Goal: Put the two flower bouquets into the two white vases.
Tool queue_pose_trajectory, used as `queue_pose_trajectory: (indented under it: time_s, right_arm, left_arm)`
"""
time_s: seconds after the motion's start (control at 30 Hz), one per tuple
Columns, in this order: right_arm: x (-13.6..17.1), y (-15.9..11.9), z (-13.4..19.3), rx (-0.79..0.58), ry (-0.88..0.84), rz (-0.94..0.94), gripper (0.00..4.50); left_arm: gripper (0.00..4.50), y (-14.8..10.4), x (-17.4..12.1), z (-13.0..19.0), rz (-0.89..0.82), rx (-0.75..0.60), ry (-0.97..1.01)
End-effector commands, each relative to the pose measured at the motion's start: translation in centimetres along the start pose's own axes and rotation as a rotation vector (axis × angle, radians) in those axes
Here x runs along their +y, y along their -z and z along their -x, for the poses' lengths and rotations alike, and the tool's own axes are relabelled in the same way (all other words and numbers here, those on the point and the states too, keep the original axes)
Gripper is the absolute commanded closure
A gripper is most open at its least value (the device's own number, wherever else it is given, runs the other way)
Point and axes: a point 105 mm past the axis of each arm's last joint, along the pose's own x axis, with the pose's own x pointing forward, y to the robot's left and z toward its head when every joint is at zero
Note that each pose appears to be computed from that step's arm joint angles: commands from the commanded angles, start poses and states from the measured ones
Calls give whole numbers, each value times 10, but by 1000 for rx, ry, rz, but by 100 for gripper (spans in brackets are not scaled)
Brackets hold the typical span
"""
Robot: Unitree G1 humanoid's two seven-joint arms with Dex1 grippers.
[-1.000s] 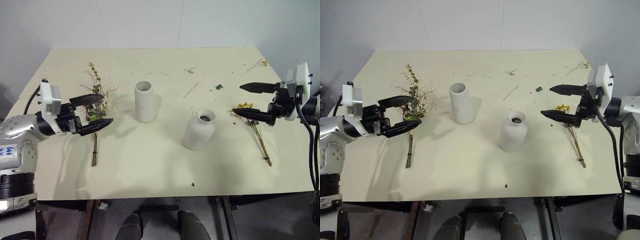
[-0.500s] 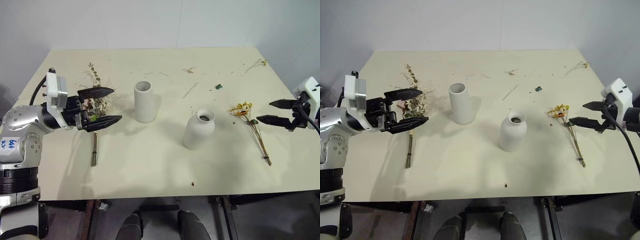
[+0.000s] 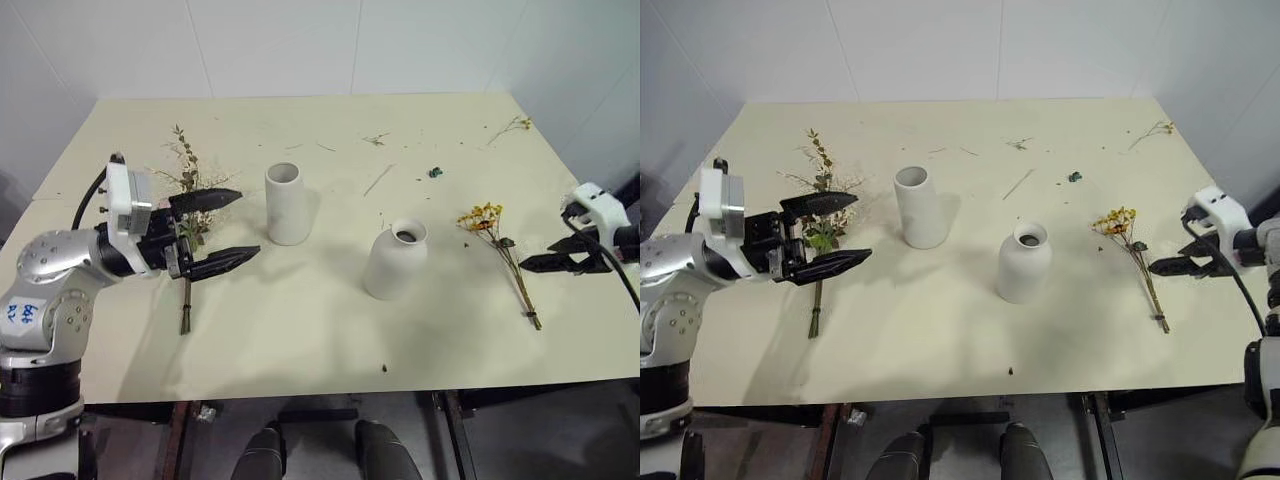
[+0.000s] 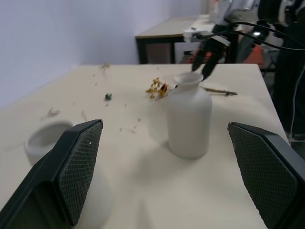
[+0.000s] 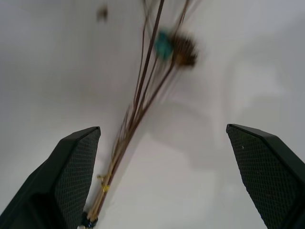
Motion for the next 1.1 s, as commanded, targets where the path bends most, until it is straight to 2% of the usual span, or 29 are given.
queue_pose_trajectory:
  time_s: [0.03, 0.23, 0.3, 0.4, 0.7, 0.77, 0.87, 0.97, 1.03, 1.1]
  right_arm:
    - [-5, -3, -2, -5, 34, -5, 0]
    - [-3, -6, -19, -6, 63, -15, 0]
    - [-2, -6, -24, -4, 69, -4, 41]
    - [0, -10, -28, -17, 71, 7, 132]
    - [-1, -14, -22, -66, 56, 4, 448]
    - [-3, -18, -18, -107, 53, 16, 448]
    - [-9, -38, -4, -257, 90, 23, 448]
    - [-8, -73, 17, -469, 102, 67, 448]
    - [2, -105, 40, -676, 71, 104, 448]
    - [13, -125, 57, -826, 47, 155, 448]
  left_arm:
    - [1, -25, -10, -2, -72, -54, 10]
    - [1, -31, -11, 1, -87, -45, 3]
    - [0, -33, -11, 1, -97, -45, 3]
    - [0, -35, -10, -1, -107, -49, 10]
    - [0, -31, -7, -10, -92, -57, 71]
    - [0, -32, -5, -12, -91, -64, 81]
    - [0, -30, -1, -16, -94, -65, 93]
    - [0, -28, 1, -20, -88, -68, 104]
    - [0, -24, 3, -23, -81, -68, 109]
    - [0, -22, 5, -23, -76, -69, 112]
